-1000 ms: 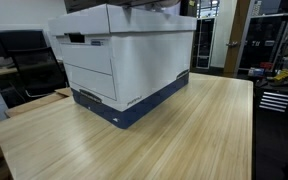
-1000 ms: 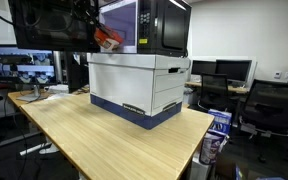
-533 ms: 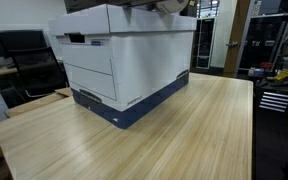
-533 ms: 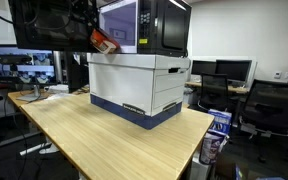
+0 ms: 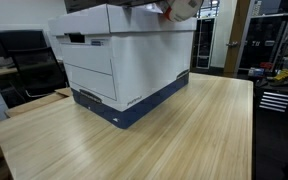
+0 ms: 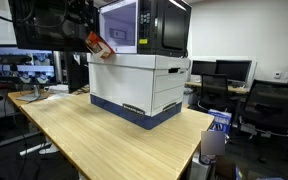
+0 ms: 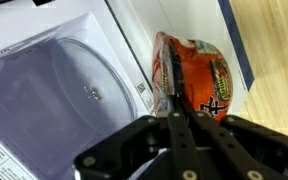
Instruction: Open the door of the microwave, then remove the bowl from the microwave
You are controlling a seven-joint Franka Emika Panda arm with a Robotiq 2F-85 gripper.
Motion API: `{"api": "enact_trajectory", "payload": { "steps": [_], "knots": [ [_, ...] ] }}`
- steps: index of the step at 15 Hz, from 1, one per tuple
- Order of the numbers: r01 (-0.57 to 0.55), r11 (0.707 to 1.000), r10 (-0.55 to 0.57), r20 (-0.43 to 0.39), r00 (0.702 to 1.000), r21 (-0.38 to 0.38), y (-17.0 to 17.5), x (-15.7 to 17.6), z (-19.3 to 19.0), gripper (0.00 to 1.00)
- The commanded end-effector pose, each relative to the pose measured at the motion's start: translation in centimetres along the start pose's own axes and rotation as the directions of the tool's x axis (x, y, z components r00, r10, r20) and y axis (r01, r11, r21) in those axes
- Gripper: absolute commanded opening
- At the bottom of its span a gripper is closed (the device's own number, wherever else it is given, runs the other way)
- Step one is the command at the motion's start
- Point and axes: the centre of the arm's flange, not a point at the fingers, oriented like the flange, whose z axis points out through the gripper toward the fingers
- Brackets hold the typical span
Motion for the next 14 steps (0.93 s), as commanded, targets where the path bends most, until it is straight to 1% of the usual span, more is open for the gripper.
{"api": "enact_trajectory", "payload": {
  "steps": [1, 6, 10, 14],
  "knots": [
    [-0.010, 1.000, 0.009, 0.025, 1.000, 0.011, -0.2, 0.2, -0.8, 0.04],
    [-0.016, 0.999, 0.015, 0.052, 0.999, 0.027, -0.2, -0.4, -0.2, 0.04],
    [-0.038, 0.995, 0.029, 0.100, 0.995, 0.089, -0.1, -0.5, -0.2, 0.04],
    [-0.078, 0.990, 0.061, 0.143, 0.988, 0.116, 0.3, -1.1, 0.0, 0.05]
  ]
}}
